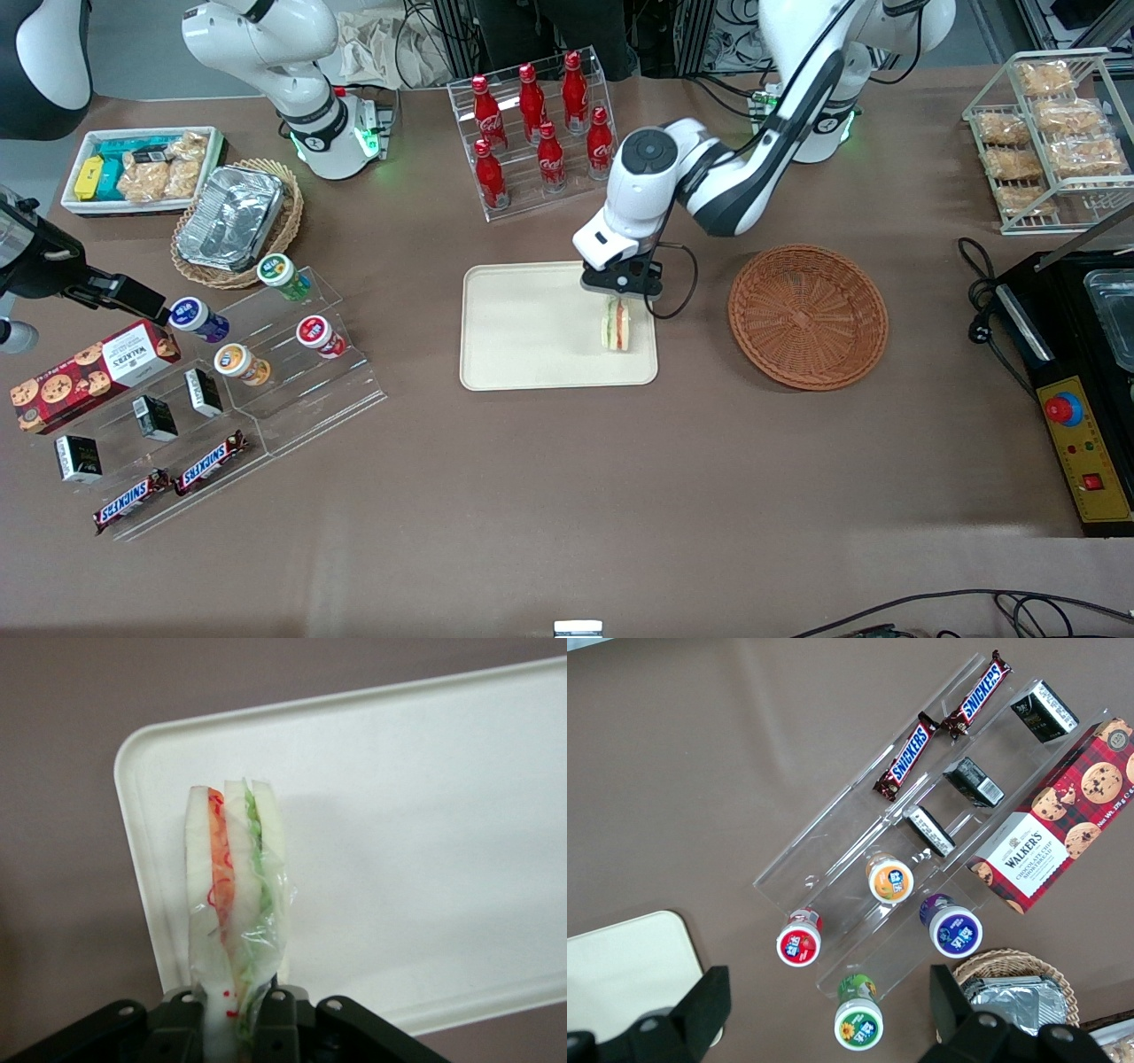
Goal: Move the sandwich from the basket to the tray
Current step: 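Lower the sandwich onto the tray and open the left gripper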
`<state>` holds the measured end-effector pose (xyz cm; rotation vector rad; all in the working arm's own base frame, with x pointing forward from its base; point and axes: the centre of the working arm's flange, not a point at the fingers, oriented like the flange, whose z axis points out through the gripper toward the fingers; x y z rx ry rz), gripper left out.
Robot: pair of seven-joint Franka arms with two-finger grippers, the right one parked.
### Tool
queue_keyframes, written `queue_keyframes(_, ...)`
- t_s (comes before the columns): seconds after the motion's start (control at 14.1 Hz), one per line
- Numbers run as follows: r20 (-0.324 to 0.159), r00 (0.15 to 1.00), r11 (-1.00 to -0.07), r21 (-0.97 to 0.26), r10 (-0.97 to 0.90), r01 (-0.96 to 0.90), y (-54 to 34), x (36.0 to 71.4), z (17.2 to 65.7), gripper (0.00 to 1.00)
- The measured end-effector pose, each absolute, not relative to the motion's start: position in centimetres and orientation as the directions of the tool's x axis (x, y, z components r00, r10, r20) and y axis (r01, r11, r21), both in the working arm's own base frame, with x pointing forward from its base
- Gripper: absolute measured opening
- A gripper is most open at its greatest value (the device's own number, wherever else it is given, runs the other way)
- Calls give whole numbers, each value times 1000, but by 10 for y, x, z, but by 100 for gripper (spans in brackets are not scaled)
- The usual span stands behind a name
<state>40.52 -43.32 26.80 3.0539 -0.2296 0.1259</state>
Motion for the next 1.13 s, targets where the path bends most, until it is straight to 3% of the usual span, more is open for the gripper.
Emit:
queue_keyframes(0.57, 81, 990, -991, 60, -114, -119, -433, 405, 232, 20)
queue_keyframes(0.64, 81, 991, -992, 59, -109, -114, -431, 407, 232, 25)
queue_keyframes(0.92, 94, 992, -994, 64, -83, -89, -429, 415, 237, 63)
queue_keyframes(1.13, 143, 989, -997, 62, -34, -43, -424, 435, 285, 92)
